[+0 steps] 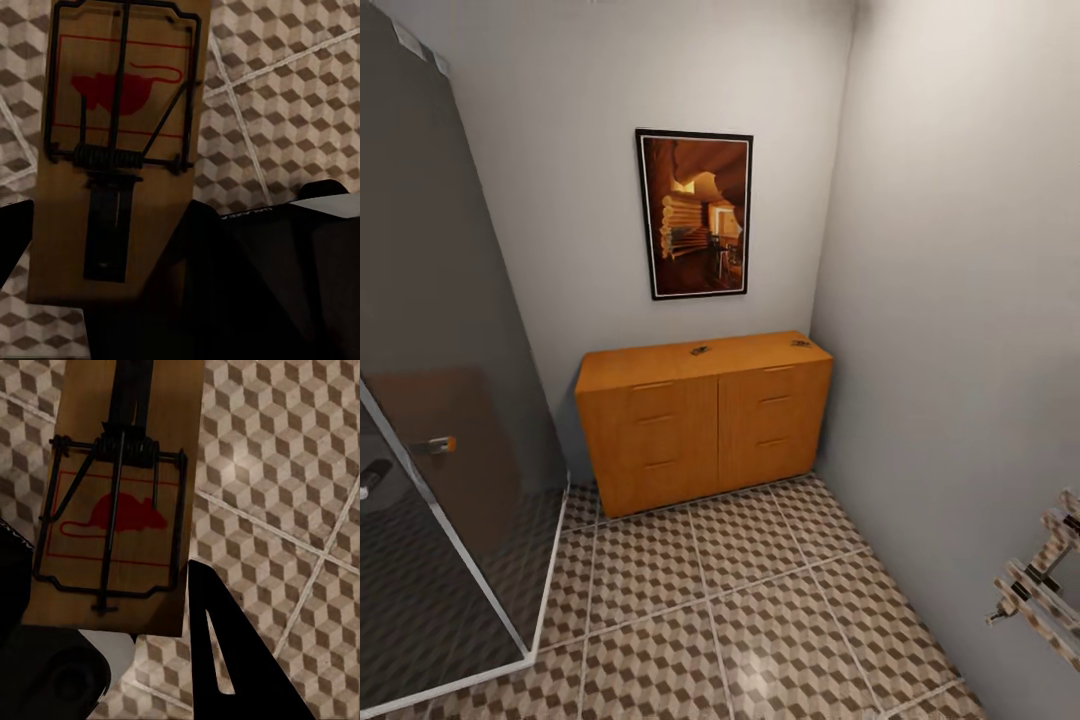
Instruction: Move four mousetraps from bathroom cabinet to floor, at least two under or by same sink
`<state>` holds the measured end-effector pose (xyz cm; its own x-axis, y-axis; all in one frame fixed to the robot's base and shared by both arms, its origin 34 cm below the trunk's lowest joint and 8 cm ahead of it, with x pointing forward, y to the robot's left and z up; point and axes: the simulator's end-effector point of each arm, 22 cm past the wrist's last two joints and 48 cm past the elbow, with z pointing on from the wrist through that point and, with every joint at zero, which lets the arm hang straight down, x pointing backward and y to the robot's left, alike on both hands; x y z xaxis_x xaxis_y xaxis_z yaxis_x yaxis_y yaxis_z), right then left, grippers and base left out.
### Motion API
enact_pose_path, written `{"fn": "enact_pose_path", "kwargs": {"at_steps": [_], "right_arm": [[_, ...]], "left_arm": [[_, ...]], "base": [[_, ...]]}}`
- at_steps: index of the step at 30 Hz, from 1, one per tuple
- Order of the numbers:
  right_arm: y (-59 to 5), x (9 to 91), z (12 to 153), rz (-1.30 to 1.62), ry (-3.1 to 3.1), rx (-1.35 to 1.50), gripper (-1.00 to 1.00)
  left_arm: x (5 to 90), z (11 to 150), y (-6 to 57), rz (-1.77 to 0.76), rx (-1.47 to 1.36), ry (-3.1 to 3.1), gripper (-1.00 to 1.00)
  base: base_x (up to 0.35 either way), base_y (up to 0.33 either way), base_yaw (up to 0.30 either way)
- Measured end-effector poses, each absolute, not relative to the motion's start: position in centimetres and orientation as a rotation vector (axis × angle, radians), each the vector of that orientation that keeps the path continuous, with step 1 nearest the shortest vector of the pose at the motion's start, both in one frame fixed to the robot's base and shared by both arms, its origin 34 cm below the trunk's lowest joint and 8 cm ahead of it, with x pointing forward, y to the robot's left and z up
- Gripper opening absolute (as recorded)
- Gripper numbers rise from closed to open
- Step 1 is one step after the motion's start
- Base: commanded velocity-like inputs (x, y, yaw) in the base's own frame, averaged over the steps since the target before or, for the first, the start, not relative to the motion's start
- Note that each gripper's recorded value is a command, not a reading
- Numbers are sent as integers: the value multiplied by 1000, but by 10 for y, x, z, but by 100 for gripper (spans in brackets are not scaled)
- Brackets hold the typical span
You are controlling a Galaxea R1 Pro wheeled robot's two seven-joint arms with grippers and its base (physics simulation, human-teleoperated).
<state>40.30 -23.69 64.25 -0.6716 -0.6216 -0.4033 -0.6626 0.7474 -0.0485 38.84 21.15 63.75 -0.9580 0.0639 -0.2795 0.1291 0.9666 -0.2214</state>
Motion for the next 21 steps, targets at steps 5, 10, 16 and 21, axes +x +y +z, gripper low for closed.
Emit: {"fn": "enact_pose_path", "kwargs": {"at_steps": [5, 10, 16, 21], "right_arm": [[-228, 412, 649, 171, 2478, -972, -100], [-226, 413, 650, 177, 2466, -972, -100], [-228, 409, 647, 176, 2479, -974, -100], [-229, 403, 645, 178, 2489, -974, -100]], "left_arm": [[387, 637, 212, -346, 142, 2846, -100], [387, 636, 212, -346, 141, 2848, -100], [386, 636, 212, -346, 141, 2851, -100], [385, 635, 214, -343, 140, 2853, -100]], "base": [[-11, 0, 260], [-1, 0, 280], [0, 0, 281], [0, 0, 282]]}}
